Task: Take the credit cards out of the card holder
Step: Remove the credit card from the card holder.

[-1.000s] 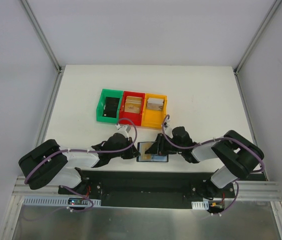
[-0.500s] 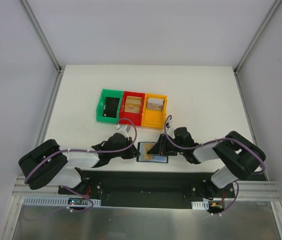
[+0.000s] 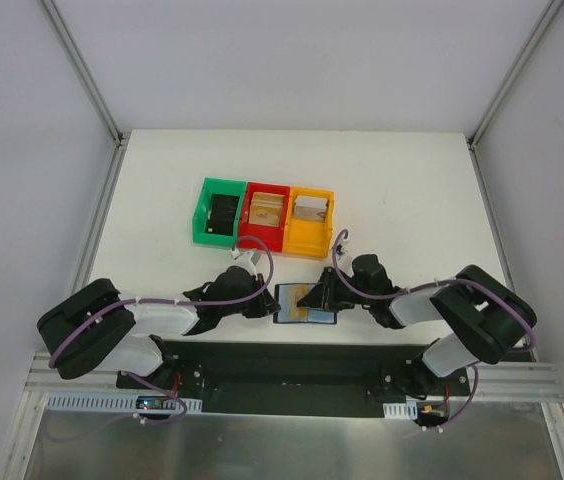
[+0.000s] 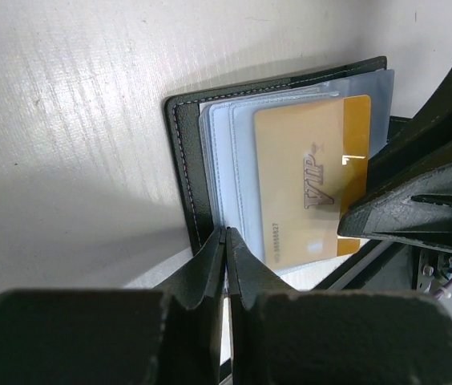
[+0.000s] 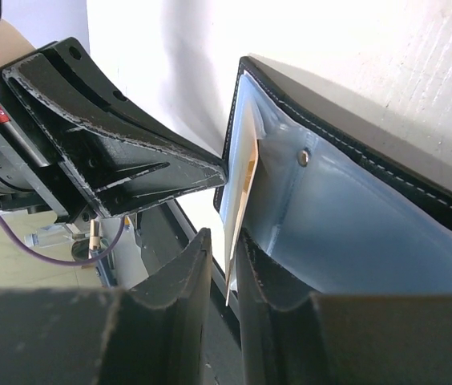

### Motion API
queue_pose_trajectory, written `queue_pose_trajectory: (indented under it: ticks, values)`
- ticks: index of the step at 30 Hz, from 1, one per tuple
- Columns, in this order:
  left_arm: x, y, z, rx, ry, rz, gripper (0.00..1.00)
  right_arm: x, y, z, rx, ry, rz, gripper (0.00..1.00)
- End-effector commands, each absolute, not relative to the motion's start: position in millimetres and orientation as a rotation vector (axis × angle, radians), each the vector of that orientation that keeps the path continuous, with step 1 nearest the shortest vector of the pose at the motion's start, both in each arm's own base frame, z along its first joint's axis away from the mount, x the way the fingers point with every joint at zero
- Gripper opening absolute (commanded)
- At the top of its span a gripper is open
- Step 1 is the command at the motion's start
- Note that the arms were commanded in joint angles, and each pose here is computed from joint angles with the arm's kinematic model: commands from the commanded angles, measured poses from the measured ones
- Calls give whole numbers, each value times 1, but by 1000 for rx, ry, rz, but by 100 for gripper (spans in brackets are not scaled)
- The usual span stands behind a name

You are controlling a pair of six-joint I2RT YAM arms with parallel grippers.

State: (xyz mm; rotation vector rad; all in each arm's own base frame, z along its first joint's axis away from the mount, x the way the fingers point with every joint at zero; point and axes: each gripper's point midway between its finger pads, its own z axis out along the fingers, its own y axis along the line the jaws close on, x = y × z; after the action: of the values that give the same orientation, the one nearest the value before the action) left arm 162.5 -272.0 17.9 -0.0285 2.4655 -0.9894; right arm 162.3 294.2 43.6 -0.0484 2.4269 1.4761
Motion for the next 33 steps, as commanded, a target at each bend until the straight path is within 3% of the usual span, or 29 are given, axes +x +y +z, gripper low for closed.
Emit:
queue_pose_trajectory:
  ticks: [1, 12, 21, 33]
  values:
    - [164, -268, 15, -46, 2458, -963, 0, 164, 297, 64, -98, 2336, 1539, 21]
    - [164, -269, 16, -46, 2456, -972, 0, 165, 296, 63, -89, 2341, 1535, 22]
    - [163, -267, 15, -49, 2455, -964, 0, 167, 293, 63, -75, 2343, 1530, 13]
    - [163, -264, 14, -56, 2454, -956, 0, 168, 287, 67, -78, 2337, 1511, 10]
